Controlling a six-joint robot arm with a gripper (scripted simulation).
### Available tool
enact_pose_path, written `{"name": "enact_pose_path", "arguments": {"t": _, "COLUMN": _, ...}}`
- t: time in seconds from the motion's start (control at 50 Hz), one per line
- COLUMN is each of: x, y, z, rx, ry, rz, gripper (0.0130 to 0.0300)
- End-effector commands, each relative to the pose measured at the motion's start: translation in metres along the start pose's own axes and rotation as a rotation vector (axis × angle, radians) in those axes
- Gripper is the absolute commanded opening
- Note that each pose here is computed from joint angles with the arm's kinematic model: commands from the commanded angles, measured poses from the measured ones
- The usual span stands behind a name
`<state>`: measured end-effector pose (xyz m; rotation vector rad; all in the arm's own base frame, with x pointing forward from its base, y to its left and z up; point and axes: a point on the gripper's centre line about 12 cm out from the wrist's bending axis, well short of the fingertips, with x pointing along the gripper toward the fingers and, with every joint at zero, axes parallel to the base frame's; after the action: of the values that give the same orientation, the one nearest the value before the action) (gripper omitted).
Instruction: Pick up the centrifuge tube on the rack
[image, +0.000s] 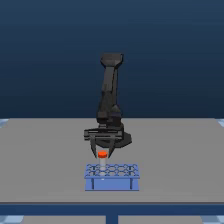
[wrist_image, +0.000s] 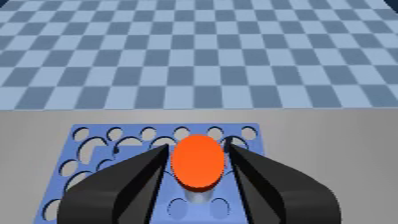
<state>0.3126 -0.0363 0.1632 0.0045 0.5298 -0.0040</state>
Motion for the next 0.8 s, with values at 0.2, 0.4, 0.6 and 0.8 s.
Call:
{"name": "enact_pose_path", "arguments": {"t": 0.2, "x": 0.0001, "y": 0.0003, "z": 0.0006, "rx": -0.005, "ry": -0.006, "rz": 0.003, "gripper": 0.013}}
{"name": "enact_pose_path", "arguments": {"t": 0.4, "x": 0.0001, "y": 0.0003, "z": 0.0006, "rx": -0.005, "ry": -0.006, "rz": 0.003, "gripper": 0.013}}
{"name": "enact_pose_path", "arguments": {"t": 0.6, "x": 0.0, "y": 0.0002, "z": 0.0005, "rx": -0.005, "ry": -0.005, "rz": 0.002, "gripper": 0.013}}
{"name": "enact_pose_path", "arguments": {"t": 0.8, "x": -0.0013, "y": 0.0002, "z": 0.0027, "rx": -0.005, "ry": -0.005, "rz": 0.002, "gripper": 0.013}}
